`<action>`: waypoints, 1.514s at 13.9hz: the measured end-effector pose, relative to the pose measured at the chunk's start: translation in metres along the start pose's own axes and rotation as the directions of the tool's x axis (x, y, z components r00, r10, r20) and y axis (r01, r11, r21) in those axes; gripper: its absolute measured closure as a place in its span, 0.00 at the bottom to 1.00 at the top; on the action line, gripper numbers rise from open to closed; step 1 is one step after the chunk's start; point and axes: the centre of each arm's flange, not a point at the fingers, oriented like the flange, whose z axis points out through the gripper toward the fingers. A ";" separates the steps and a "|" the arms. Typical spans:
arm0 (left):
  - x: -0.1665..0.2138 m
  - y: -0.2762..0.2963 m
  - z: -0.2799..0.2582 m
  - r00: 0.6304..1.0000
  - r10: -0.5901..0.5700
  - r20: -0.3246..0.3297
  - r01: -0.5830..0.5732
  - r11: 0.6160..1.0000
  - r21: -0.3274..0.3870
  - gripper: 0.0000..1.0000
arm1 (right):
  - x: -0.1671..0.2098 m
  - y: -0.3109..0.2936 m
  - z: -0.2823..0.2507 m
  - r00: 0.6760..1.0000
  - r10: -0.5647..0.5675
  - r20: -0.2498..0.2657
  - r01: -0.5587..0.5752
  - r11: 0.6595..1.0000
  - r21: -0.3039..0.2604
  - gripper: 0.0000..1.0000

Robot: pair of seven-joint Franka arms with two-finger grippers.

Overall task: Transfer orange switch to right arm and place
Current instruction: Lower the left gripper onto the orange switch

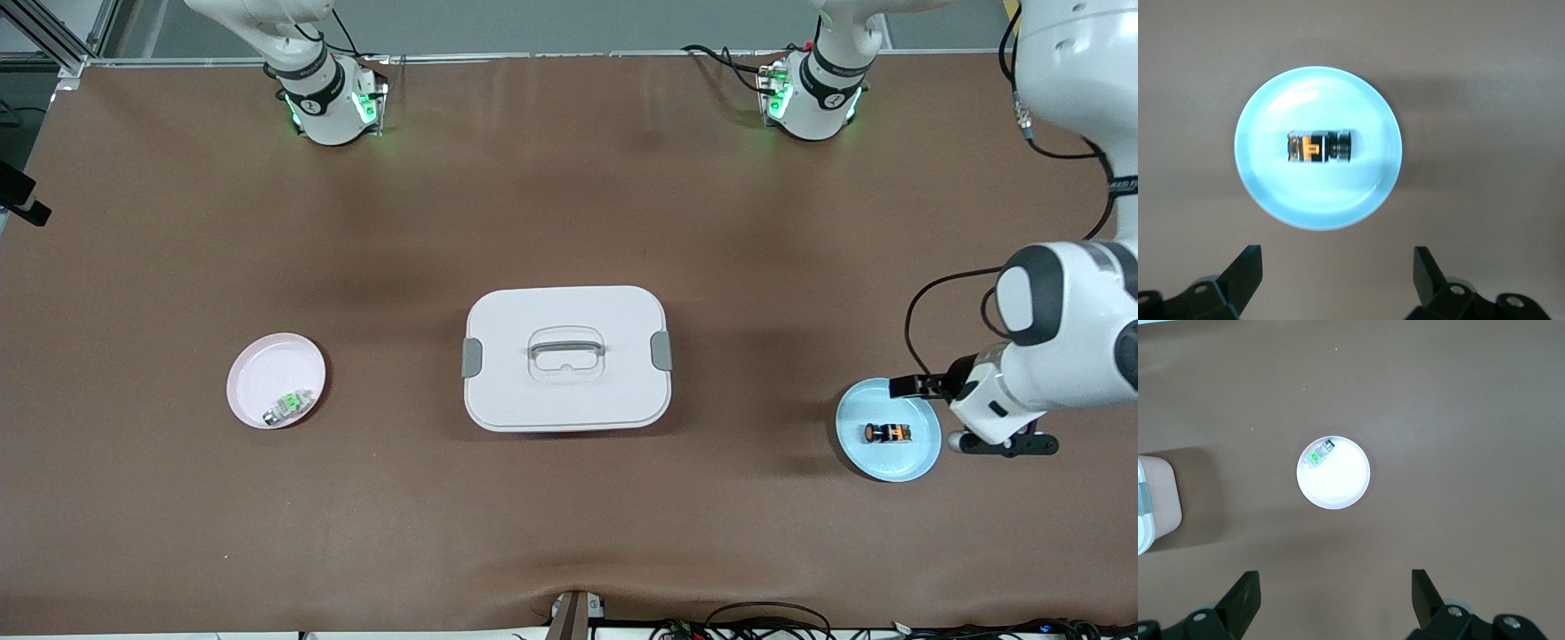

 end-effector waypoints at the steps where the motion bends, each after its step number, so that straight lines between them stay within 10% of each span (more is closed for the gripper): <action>1: 0.004 -0.001 0.011 1.000 -0.001 -0.008 0.001 1.000 0.000 0.00 | 0.000 0.009 -0.002 1.000 0.017 -0.005 -0.017 1.000 -0.002 0.00; 21: 0.044 -0.023 0.120 0.999 -0.003 -0.036 0.003 1.000 0.021 0.00 | -0.005 -0.002 0.002 0.999 -0.007 0.046 0.008 1.000 -0.023 0.00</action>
